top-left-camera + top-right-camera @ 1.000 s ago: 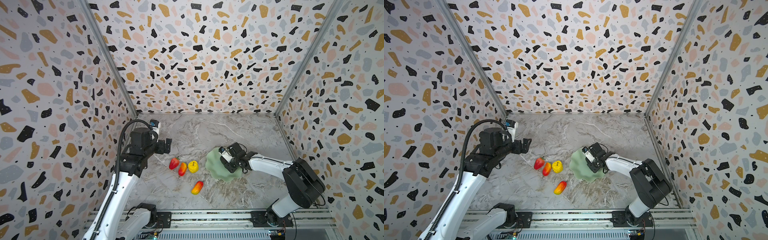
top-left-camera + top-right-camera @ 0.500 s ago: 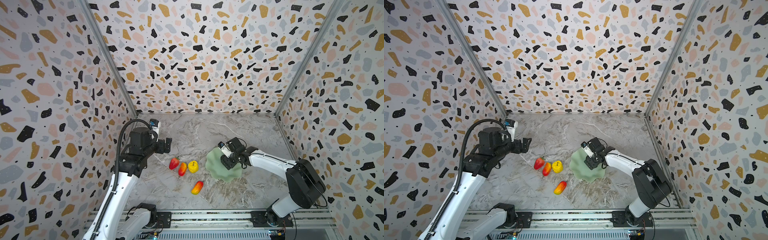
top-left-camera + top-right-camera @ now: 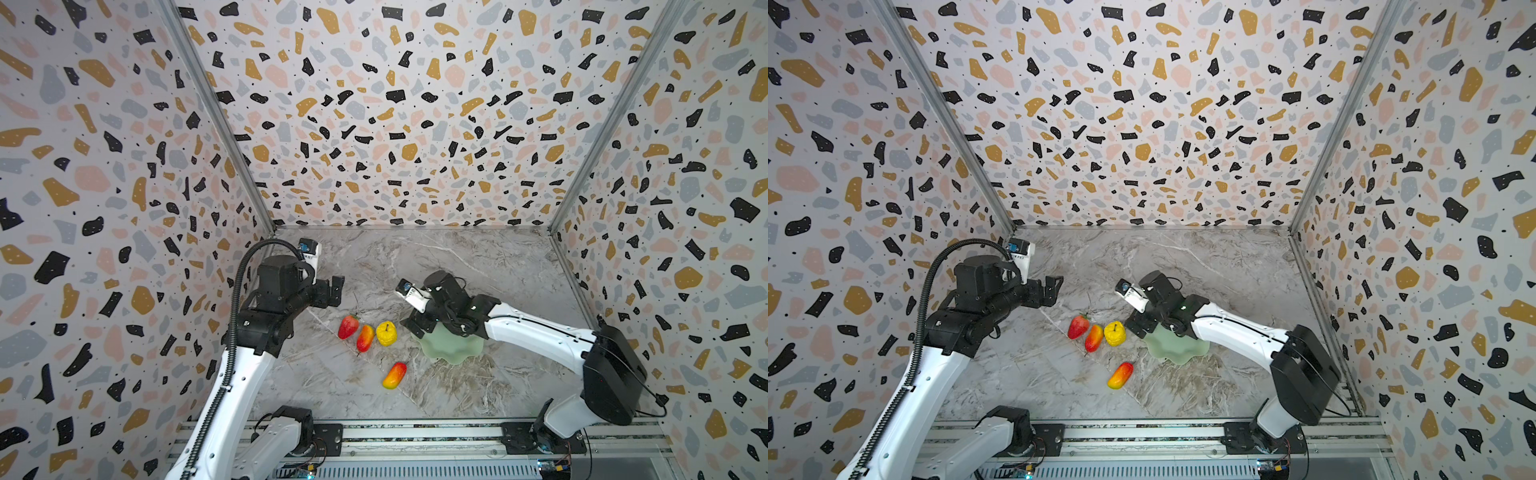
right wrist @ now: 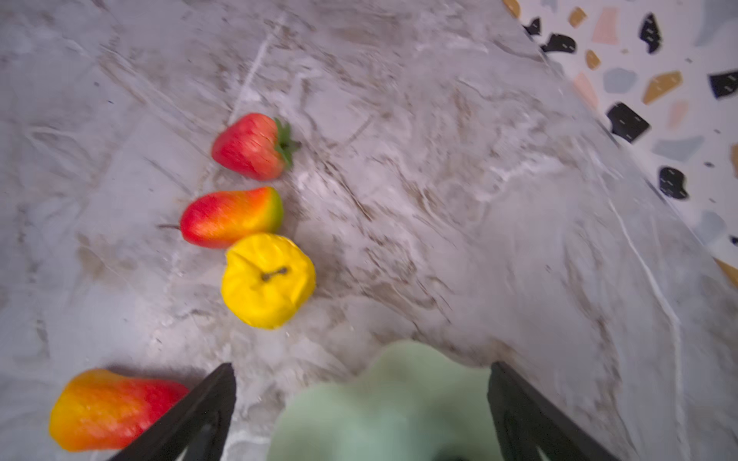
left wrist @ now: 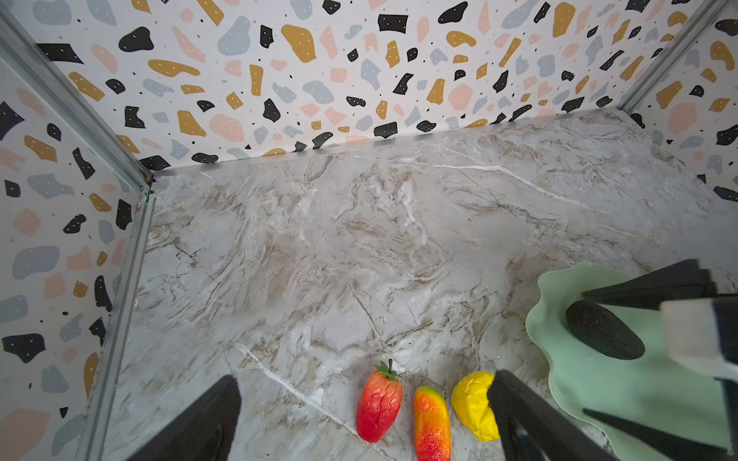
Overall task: Place and organize the fake fruits in the fruit bowl
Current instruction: 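Release the avocado and move the right gripper to grasp the yellow pear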
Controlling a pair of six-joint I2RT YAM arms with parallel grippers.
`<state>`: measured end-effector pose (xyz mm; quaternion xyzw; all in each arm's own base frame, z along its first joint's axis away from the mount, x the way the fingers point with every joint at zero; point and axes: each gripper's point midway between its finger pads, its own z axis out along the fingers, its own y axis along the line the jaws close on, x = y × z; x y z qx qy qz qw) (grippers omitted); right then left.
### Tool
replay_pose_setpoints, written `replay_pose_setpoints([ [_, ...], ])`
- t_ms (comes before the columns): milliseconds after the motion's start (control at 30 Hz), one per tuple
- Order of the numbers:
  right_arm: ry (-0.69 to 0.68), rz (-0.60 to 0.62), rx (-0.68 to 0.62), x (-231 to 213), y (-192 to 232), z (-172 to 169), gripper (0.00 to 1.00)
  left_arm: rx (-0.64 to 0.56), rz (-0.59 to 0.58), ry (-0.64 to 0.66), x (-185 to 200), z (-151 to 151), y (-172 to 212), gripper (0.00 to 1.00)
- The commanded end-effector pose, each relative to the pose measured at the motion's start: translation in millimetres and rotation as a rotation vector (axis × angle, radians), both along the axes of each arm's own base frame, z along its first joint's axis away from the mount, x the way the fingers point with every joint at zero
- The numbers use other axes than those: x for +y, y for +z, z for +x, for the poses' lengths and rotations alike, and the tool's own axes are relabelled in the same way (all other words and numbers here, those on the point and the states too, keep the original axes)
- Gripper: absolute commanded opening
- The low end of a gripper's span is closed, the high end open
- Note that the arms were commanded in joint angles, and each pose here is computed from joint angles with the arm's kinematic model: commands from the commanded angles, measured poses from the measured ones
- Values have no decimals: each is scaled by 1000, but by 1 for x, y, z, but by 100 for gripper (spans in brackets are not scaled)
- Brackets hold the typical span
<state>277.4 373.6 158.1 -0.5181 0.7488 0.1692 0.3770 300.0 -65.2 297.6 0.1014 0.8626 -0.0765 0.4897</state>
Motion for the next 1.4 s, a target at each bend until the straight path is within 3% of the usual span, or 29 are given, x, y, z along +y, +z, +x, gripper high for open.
replay_pose_setpoints([
  [0,102,44,34,45,-9,-7,99,-48,-11,-2,-1,-5,14,100],
  [167,102,-5,85,64,-45,-1,99,-43,-5,14,3,-11,11,100],
  [467,94,-34,129,62,-67,-4,99,-38,-2,9,2,-10,9,100],
  [1033,125,-51,178,61,-74,-13,61,-57,-1,4,3,-16,10,99],
  [1267,122,-21,140,58,-49,-5,38,-58,-1,2,3,-16,9,100],
  [1367,117,3,124,54,-36,0,33,-58,-2,3,3,-15,8,100],
])
